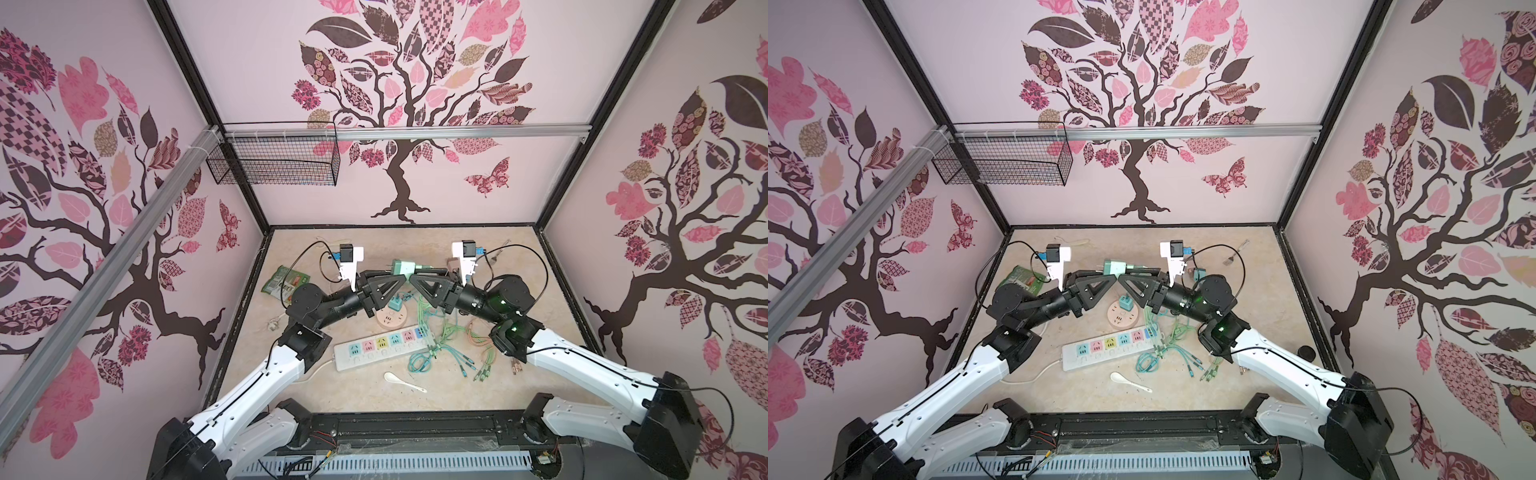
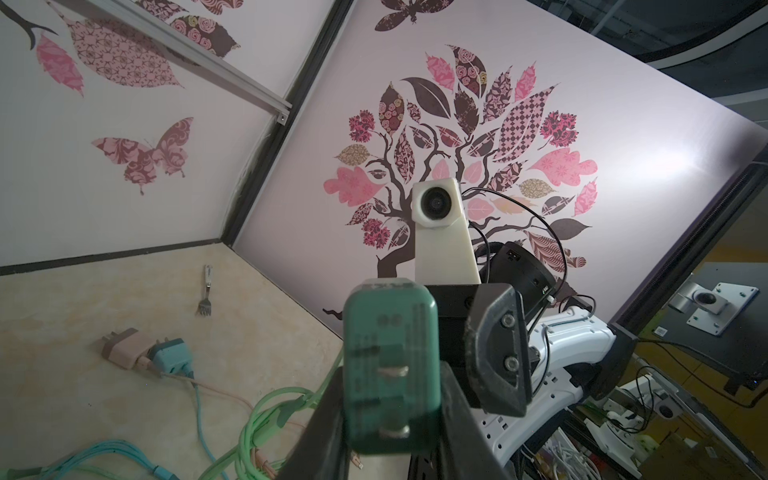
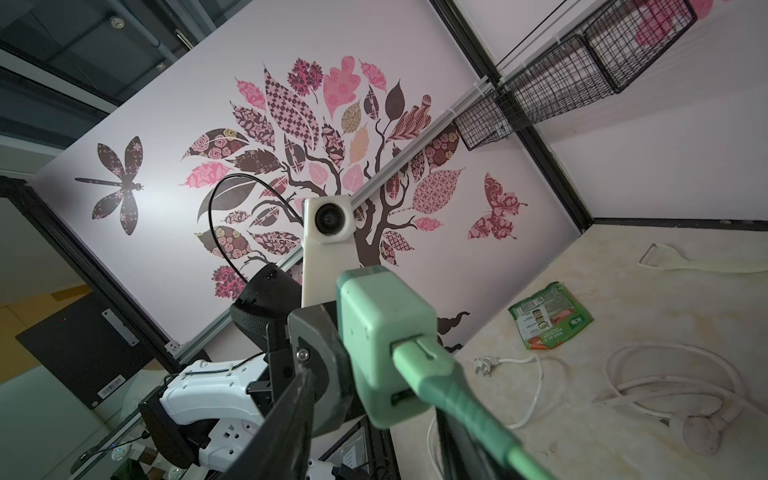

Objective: Insert the plug
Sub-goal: 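Hold the pale green plug with both grippers and raise it above the table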

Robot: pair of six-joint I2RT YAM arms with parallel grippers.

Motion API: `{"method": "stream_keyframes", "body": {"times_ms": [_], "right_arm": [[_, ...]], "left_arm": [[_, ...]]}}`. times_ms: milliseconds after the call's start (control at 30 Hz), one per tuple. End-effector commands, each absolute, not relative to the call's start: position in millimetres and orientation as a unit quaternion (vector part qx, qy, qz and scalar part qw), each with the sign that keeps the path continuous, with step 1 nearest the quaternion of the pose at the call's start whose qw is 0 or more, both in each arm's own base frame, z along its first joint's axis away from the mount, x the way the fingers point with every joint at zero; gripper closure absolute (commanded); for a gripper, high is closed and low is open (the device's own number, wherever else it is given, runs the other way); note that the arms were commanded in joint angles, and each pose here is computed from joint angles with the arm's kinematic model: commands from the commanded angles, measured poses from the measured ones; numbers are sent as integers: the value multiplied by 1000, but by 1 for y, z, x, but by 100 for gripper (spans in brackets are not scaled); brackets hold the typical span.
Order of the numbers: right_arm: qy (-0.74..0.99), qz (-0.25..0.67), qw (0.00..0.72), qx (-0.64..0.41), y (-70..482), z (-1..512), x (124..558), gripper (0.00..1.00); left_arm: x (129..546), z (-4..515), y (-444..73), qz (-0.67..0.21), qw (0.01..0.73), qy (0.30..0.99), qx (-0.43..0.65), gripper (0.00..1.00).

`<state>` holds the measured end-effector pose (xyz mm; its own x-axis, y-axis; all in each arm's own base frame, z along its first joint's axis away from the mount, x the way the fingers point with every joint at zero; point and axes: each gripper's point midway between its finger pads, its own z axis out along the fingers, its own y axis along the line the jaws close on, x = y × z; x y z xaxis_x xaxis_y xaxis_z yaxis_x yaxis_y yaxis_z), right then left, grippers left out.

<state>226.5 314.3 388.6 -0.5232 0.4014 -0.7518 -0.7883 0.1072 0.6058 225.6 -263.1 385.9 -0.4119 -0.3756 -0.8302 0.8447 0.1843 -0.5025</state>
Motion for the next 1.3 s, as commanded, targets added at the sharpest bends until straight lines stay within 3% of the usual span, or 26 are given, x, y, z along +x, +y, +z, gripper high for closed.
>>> {"method": "stream_keyframes", "body": {"times_ms": [0,400,1267], "right_arm": [[592,643,457,-163,320,390,231,50],[552,663,478,-163,313,406,225,48],[499,700,478,-183,316,433,215,55]], "left_arm": [[215,389,-262,-604,516,568,214,100],[207,391,-261,-625,505,555,214,100],[200,395,-263,-659,486,533,214,100]]}}
